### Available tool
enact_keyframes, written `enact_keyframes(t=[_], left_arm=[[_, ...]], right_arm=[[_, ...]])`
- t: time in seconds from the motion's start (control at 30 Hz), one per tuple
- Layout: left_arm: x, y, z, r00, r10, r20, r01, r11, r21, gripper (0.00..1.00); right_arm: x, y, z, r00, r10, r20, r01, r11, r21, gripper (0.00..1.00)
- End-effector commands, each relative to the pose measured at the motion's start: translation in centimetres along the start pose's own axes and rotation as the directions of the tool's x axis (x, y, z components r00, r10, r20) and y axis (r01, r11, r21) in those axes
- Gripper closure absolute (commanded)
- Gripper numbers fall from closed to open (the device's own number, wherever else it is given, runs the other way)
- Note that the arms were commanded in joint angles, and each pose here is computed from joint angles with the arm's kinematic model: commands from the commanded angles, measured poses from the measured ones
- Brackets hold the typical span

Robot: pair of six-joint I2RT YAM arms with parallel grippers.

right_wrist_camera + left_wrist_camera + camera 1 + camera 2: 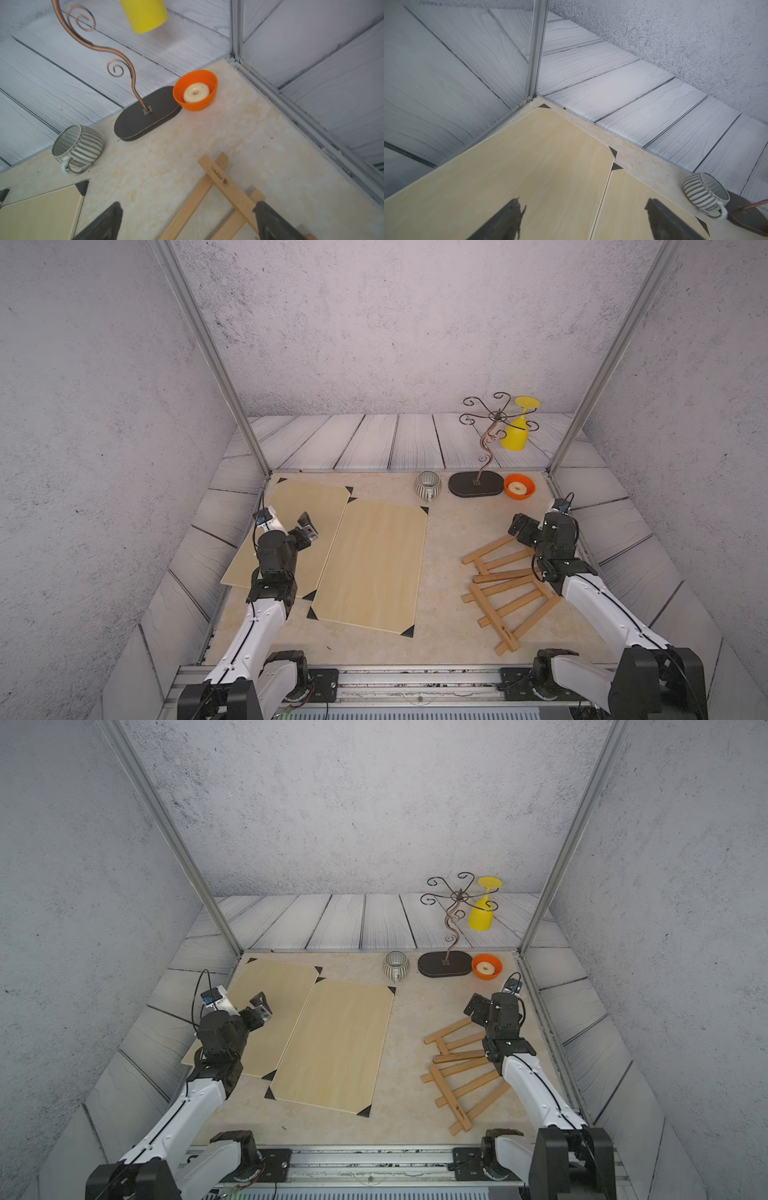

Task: Assemble the easel
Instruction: Pick up the easel at the center of the board.

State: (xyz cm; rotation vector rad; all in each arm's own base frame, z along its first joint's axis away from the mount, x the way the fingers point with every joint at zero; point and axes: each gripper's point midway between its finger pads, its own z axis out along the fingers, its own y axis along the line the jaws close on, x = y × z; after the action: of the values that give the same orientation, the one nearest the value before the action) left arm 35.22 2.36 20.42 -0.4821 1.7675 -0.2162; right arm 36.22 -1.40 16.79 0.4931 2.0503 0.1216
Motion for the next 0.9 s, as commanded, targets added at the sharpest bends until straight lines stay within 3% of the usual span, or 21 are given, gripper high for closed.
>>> enact_keyframes(t=[0.0,0.2,0.33,0.6,0.87], left_arm=[[1.7,0.0,-0.8,0.994,-0.066,-0.09,0.067,0.998,0.007,0.03],[3.7,-2.6,-1.8,0.97,-0.114,-0.216,0.137,0.986,0.097,0.03],[6.5,-5.4,-2.6,0.95,-0.056,-0.308,0.119,0.975,0.19,0.03],[10.1,-10.6,-4.7,0.905,0.1,-0.413,0.048,0.941,0.334,0.03],[11.7,-13.8,-6.7,0.878,0.2,-0.435,0.008,0.902,0.431,0.03]], right_arm=[[1.5,0.2,-0.8,0.993,0.013,-0.121,-0.013,1.0,-0.003,0.01],[3.9,1.3,-1.7,0.952,-0.013,-0.305,0.007,1.0,-0.022,0.01],[6.0,2.9,-2.2,0.899,-0.141,-0.414,0.144,0.989,-0.024,0.01],[11.3,6.3,-2.2,0.713,-0.375,-0.593,0.418,0.906,-0.069,0.02],[14.8,5.8,-1.1,0.607,-0.382,-0.697,0.451,0.888,-0.094,0.13]])
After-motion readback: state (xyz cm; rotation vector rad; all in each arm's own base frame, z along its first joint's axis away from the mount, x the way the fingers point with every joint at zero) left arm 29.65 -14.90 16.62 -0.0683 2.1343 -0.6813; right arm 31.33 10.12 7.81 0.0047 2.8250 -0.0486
